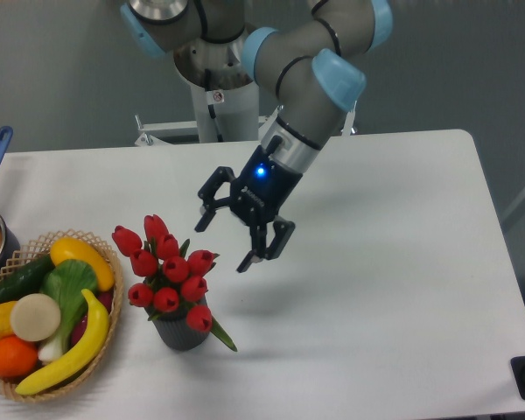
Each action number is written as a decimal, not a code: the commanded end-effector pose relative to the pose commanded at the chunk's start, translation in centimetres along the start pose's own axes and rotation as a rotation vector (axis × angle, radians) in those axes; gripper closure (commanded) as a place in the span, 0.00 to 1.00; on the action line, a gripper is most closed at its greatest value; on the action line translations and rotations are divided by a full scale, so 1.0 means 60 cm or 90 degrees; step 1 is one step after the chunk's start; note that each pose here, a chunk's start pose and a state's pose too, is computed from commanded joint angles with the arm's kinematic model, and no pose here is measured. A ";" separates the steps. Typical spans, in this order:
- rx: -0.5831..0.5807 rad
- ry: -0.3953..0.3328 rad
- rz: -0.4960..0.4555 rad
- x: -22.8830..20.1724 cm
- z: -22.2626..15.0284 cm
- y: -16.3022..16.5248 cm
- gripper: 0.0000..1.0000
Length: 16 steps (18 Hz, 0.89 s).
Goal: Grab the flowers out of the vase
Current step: 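Move the open gripper down toward the red tulips in the black vase, then lower the gripper around the tulip stems and close it on them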
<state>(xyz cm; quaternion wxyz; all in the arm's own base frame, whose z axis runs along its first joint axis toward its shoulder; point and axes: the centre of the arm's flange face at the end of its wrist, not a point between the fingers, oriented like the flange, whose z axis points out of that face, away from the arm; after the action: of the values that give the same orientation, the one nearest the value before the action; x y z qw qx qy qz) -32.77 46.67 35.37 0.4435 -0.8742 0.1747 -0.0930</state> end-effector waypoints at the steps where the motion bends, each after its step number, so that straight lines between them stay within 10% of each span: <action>1: -0.001 0.003 -0.004 -0.003 0.005 0.005 0.00; 16: 0.029 0.035 -0.015 -0.028 0.048 0.019 0.00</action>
<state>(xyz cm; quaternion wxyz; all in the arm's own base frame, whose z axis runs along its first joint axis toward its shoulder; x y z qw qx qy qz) -33.65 48.84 32.75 0.4569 -0.8630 0.1747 -0.1260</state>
